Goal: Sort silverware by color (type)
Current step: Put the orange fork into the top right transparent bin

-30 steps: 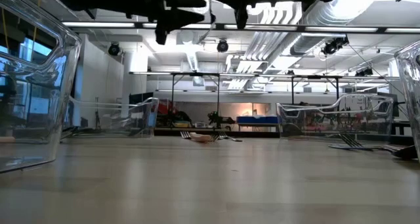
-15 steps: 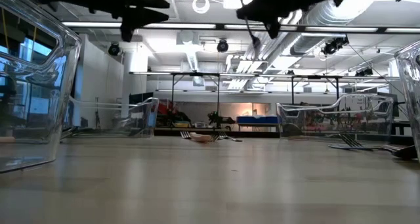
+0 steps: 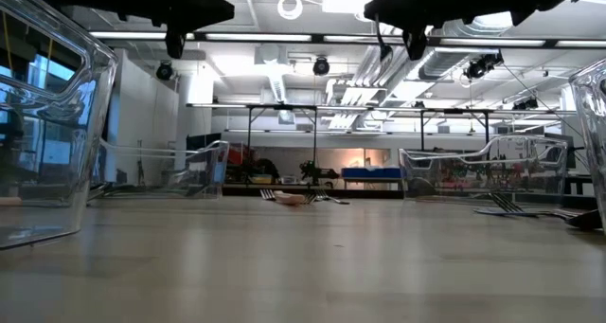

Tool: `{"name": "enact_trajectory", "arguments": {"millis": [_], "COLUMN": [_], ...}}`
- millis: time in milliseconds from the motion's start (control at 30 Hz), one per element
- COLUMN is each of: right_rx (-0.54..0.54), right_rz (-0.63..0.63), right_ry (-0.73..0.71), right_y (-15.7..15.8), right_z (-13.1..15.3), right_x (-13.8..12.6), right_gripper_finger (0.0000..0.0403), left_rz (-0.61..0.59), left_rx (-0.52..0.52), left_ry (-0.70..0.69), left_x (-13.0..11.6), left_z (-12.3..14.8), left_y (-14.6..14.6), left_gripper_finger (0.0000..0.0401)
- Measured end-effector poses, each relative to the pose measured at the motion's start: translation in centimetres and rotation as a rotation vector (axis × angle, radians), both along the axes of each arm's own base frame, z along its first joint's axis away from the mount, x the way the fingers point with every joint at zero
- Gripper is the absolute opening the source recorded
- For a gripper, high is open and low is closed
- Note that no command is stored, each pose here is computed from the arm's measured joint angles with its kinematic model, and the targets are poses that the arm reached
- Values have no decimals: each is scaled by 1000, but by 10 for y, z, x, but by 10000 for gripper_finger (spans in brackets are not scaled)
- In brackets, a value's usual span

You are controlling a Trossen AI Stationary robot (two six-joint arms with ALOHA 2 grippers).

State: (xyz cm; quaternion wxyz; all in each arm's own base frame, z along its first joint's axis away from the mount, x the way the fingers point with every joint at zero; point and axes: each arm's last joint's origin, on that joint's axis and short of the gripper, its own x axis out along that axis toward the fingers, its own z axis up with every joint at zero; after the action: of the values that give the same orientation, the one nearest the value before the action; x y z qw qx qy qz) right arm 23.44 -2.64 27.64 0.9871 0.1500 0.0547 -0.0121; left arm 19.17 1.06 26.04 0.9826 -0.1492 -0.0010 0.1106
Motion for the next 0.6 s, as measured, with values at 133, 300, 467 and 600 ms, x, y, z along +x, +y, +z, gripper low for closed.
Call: {"name": "enact_trajectory", "arguments": {"millis": [133, 300, 467, 600], "right_rx": [-7, -7, -8, -7], "right_rz": [6, 6, 6, 5], "right_ry": [0, 0, 0, 0], "right_y": [0, 0, 0, 0], "right_z": [0, 0, 0, 0], "right_x": [0, 0, 0, 0], "right_gripper_finger": [5, 5, 3, 4], "left_rz": [1, 0, 0, 1], "left_rx": [-7, -8, -8, -8], "left_ry": [-1, -1, -1, -1], "left_x": [0, 0, 0, 0], "left_z": [0, 0, 0, 0], "left_y": [0, 0, 0, 0], "left_gripper_finger": [8, 1, 1, 0]}}
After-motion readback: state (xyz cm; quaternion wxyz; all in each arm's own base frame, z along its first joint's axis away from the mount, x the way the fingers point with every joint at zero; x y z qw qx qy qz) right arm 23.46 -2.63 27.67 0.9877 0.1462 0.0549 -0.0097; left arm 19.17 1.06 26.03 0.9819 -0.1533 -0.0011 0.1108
